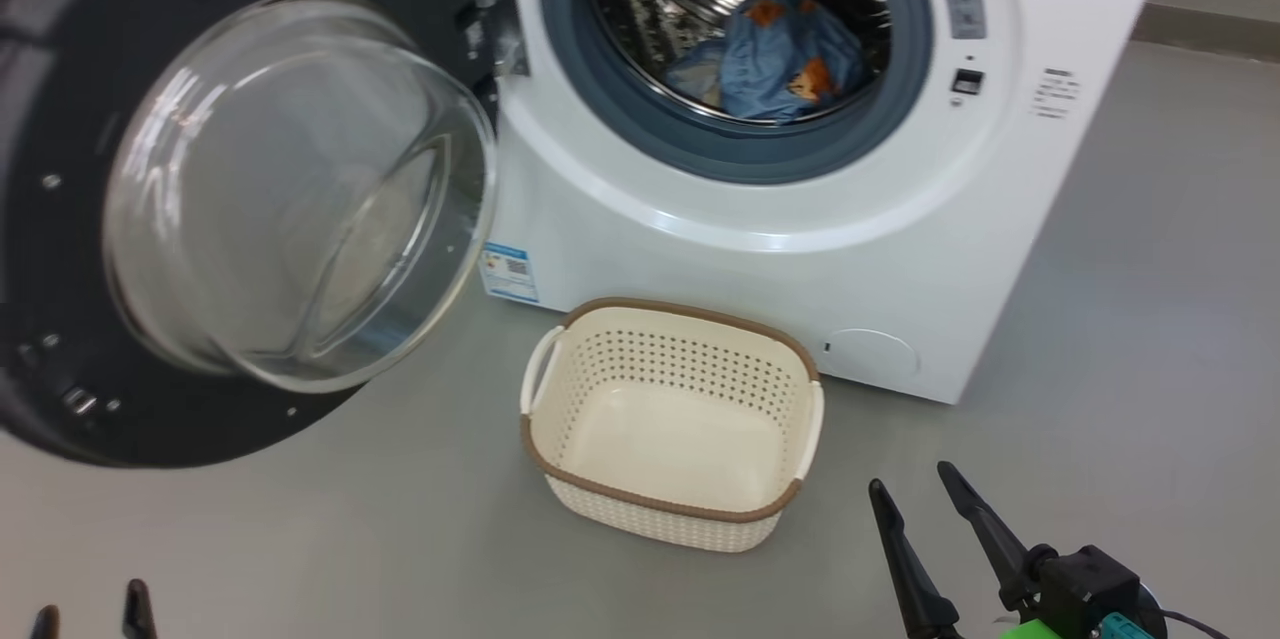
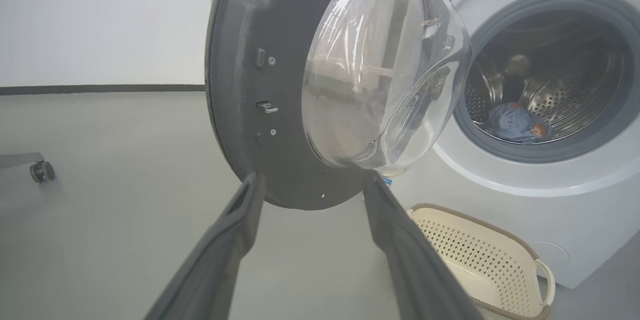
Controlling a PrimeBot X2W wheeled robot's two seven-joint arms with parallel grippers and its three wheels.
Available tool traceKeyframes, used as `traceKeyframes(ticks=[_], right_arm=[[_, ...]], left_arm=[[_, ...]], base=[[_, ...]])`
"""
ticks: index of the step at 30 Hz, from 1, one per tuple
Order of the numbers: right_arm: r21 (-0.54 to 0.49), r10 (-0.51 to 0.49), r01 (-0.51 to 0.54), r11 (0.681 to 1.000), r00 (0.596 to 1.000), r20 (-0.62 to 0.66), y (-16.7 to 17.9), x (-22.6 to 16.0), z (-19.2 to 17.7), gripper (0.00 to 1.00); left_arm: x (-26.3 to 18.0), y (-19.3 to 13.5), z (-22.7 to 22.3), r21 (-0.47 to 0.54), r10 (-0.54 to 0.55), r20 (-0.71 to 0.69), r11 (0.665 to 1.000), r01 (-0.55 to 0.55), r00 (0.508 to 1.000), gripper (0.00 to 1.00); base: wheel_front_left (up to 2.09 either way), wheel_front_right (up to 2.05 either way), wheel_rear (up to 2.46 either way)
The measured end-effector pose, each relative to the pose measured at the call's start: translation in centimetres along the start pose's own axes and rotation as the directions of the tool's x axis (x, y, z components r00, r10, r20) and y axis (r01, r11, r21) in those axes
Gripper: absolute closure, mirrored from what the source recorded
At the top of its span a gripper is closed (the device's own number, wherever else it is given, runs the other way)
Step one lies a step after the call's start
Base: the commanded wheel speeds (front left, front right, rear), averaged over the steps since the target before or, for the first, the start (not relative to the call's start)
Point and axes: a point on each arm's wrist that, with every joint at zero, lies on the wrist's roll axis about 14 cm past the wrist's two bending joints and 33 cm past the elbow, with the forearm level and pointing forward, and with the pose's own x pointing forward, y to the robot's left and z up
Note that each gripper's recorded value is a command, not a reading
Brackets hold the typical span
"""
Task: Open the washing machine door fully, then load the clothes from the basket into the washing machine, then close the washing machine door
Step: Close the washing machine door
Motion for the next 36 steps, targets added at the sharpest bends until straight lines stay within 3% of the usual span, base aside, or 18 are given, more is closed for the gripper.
traceKeyframes(ticks=[15,36], right_arm=[[0.024,0.161,-0.161,0.987,0.987,-0.018,4.6,3.5,-1.0,0.00],[0.027,0.165,-0.164,0.986,0.986,-0.028,4.6,4.1,-1.5,0.00]], left_arm=[[-3.2,5.3,0.2,0.013,0.188,-0.001,0.982,-0.188,0.982,0.00],[-2.8,5.2,0.4,0.005,0.195,0.004,0.981,-0.195,0.981,0.00]], base=[[0.00,0.00,0.00],[0.00,0.00,0.00]])
